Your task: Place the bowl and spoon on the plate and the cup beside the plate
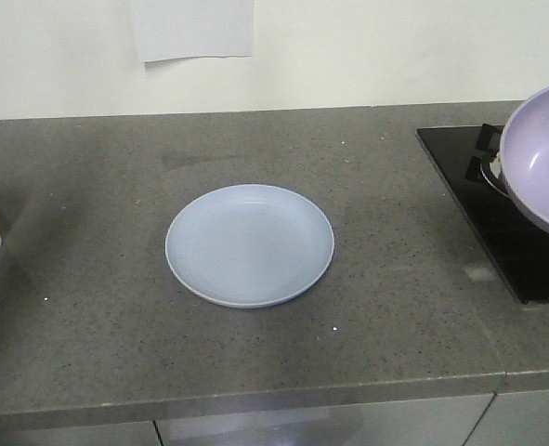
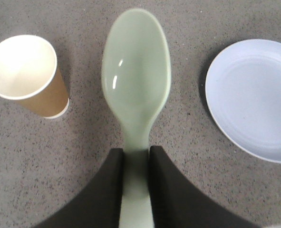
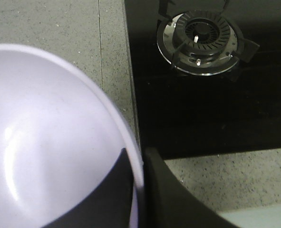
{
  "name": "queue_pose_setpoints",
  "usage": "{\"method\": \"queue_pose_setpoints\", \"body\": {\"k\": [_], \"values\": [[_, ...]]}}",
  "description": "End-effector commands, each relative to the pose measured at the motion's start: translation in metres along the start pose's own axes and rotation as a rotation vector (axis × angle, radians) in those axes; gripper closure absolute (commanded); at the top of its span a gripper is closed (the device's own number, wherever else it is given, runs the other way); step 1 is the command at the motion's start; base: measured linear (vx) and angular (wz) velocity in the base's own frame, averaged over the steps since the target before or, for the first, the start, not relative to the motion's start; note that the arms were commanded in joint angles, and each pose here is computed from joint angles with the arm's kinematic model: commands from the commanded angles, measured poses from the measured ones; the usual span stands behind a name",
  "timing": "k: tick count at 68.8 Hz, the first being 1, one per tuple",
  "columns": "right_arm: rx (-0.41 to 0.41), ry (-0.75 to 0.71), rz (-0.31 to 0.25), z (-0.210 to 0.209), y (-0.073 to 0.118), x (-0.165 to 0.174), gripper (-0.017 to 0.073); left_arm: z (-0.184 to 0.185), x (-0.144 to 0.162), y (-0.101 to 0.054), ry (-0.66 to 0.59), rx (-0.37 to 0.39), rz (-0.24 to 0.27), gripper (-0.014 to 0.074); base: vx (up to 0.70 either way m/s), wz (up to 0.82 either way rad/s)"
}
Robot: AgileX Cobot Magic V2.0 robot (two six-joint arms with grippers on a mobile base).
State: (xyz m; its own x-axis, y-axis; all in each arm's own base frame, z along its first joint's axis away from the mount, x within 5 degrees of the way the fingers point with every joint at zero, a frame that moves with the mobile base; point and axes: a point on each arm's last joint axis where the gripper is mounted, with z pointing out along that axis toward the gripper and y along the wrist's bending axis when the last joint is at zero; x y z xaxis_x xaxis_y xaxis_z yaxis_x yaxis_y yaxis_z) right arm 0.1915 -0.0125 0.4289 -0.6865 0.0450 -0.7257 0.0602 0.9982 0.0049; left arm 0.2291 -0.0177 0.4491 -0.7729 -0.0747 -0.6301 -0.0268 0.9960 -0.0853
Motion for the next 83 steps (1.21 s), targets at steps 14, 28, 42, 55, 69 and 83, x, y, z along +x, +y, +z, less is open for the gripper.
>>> {"method": "queue_pose_setpoints", "body": {"k": [14,28,42,55,69,83], "values": [[0.007,-0.092,-0.005,-0.0096,-0.0010,-0.0097,0.0565,-0.0160,-0.0031,-0.0026,-0.072,0.022,0.000,0.0600,0.12,0.02],[0.007,-0.092,-0.005,-0.0096,-0.0010,-0.0097,0.0565,-0.0160,-0.0031,-0.0026,-0.072,0.022,0.000,0.0600,0.11,0.08],[0.007,-0.092,-0.005,-0.0096,-0.0010,-0.0097,0.0565,-0.0160,-0.0031,-0.0026,-0.072,0.022,0.000,0.0600,0.09,0.14],[0.007,-0.092,-0.005,-0.0096,-0.0010,-0.0097,0.0565,-0.0160,-0.0031,-0.0026,-0.072,0.022,0.000,0.0600,0.08,0.16],[0.007,-0.092,-0.005,-0.0096,-0.0010,-0.0097,0.0565,-0.0160,-0.0031,-0.0026,-0.072,0.022,0.000,0.0600,0.06,0.15],[0.007,-0.092,-0.005,-0.0096,-0.0010,-0.0097,0.0565,-0.0160,-0.0031,-0.0026,-0.072,0.022,0.000,0.0600,0.03,0.11]]}}
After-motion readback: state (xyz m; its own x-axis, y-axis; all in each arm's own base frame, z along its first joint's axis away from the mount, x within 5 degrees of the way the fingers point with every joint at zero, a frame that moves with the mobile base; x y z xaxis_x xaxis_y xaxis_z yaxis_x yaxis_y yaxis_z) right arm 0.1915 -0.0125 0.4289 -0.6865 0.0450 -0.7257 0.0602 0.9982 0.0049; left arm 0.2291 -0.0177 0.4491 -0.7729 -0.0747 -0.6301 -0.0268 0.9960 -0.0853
